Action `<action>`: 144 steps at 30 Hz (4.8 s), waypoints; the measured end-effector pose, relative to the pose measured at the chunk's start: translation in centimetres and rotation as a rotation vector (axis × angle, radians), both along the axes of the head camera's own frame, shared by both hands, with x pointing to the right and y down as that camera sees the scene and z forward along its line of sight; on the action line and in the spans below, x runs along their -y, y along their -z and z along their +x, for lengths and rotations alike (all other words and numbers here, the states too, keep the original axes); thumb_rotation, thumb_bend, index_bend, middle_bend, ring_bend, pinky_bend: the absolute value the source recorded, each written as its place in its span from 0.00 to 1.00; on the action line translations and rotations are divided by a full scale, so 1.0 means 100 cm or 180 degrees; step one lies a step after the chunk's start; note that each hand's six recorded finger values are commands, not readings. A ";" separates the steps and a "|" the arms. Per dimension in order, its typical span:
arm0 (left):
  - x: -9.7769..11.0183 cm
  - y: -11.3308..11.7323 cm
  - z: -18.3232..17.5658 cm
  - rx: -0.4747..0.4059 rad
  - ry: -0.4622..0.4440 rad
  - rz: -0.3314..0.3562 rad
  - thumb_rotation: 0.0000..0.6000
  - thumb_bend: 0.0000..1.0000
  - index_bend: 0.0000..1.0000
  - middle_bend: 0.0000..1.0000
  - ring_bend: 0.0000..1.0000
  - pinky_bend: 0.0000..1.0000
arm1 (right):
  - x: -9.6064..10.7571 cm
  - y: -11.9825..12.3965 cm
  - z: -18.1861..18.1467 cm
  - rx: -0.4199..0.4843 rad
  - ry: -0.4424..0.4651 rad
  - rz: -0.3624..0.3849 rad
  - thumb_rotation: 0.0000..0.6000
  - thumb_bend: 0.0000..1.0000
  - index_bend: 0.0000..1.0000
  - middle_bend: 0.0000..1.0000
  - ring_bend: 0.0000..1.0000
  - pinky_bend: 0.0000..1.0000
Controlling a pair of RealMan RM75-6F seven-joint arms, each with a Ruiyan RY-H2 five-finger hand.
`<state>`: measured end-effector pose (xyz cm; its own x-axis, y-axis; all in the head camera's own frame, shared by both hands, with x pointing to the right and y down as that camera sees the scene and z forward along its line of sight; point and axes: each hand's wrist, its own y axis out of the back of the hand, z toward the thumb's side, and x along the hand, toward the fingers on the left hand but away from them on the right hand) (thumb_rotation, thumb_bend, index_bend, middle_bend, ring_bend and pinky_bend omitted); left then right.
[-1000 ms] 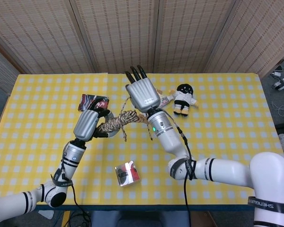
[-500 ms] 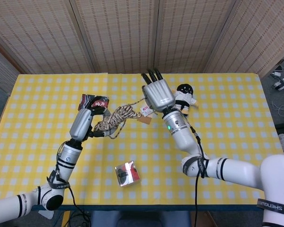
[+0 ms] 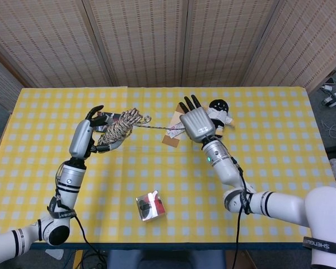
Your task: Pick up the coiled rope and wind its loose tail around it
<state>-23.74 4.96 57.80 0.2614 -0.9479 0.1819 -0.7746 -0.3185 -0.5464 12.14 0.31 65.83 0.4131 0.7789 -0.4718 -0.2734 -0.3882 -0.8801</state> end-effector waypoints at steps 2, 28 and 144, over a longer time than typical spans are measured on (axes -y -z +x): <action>0.004 0.000 -0.005 -0.0015 0.0069 -0.0026 0.87 0.29 0.76 0.74 0.51 0.09 | -0.005 -0.005 0.002 -0.0041 0.0040 -0.0017 1.00 0.43 0.62 0.15 0.00 0.00; 0.022 -0.029 -0.039 0.1271 0.0449 0.0091 0.89 0.29 0.76 0.74 0.51 0.09 | -0.061 0.018 -0.058 0.0002 0.0701 0.0283 1.00 0.44 0.64 0.15 0.00 0.00; 0.002 -0.034 -0.021 0.0084 0.0281 0.0000 1.00 0.29 0.77 0.75 0.51 0.07 | -0.024 0.015 -0.067 0.0722 0.0046 0.0076 1.00 0.32 0.41 0.06 0.00 0.00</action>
